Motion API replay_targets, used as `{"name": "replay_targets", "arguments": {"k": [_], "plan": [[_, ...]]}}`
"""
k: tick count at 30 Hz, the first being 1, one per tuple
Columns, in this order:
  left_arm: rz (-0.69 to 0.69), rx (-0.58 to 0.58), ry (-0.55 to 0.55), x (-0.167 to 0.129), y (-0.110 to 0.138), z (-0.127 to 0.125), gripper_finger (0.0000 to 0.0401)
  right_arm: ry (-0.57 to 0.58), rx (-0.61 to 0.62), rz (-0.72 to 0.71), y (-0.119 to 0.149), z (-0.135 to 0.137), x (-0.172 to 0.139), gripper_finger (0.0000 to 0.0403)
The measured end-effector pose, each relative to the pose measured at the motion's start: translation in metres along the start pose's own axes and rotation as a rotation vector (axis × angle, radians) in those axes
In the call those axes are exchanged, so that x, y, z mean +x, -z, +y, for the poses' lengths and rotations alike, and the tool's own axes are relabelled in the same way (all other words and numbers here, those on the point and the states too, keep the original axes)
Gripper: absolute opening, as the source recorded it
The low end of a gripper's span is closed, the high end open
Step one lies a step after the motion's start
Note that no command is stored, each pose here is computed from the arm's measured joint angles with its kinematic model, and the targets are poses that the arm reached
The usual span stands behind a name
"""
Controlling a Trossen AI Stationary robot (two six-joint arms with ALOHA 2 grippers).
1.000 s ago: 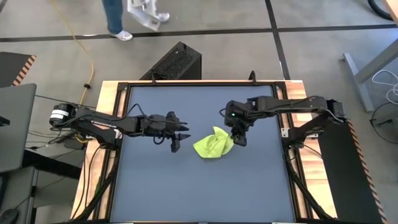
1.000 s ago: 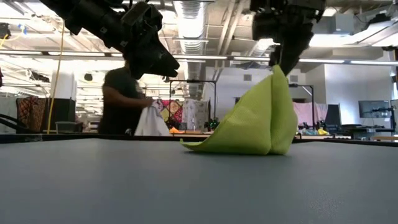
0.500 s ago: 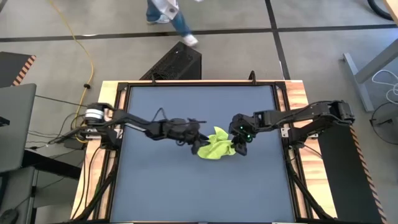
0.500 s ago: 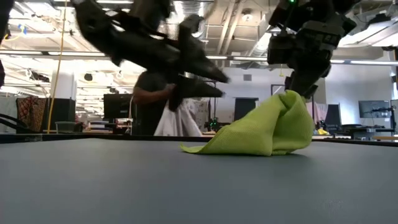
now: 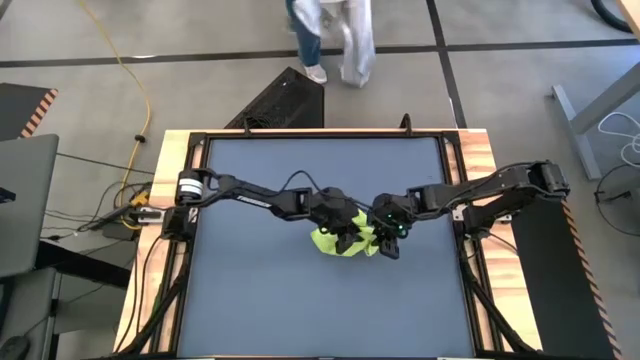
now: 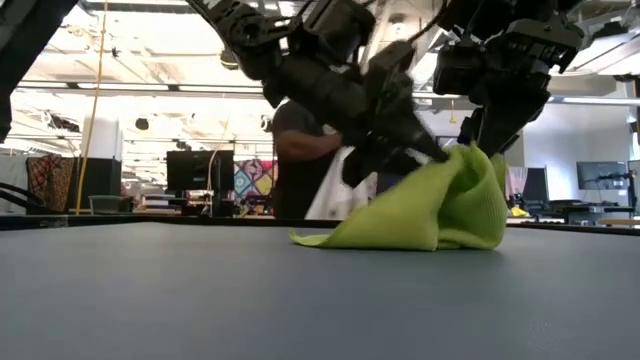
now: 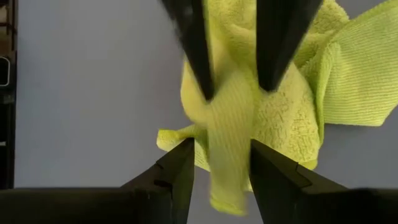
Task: Roll towel
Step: Roll the green microfiber towel
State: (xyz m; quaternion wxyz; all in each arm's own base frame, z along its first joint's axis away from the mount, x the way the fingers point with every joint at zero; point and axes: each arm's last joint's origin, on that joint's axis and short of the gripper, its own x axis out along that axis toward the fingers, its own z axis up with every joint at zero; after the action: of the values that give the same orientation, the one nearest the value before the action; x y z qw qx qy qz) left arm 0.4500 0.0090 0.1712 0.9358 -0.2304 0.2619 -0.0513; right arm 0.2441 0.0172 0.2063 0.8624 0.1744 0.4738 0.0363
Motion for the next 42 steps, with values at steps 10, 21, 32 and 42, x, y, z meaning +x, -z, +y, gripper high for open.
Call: {"name": "replay_targets", "arguments": {"k": [10, 21, 32, 42], "plan": [[0.059, 0.029, 0.083, 0.003, 0.005, -0.008, 0.0071, 0.001, 0.0, 0.0, 0.0, 0.001, 0.0, 0.017], [0.081, 0.078, 0.024, -0.035, -0.019, -0.015, 0.0, 0.005, 0.012, 0.038, 0.004, 0.0, 0.0, 0.017], [0.325, 0.174, -0.269, -0.113, -0.025, -0.025, 0.0, 0.032, 0.052, 0.097, 0.01, -0.001, 0.0, 0.017], [0.433, 0.216, -0.344, -0.111, -0.008, -0.036, 0.0, 0.055, 0.009, -0.35, -0.006, 0.015, 0.013, 0.017]]}}
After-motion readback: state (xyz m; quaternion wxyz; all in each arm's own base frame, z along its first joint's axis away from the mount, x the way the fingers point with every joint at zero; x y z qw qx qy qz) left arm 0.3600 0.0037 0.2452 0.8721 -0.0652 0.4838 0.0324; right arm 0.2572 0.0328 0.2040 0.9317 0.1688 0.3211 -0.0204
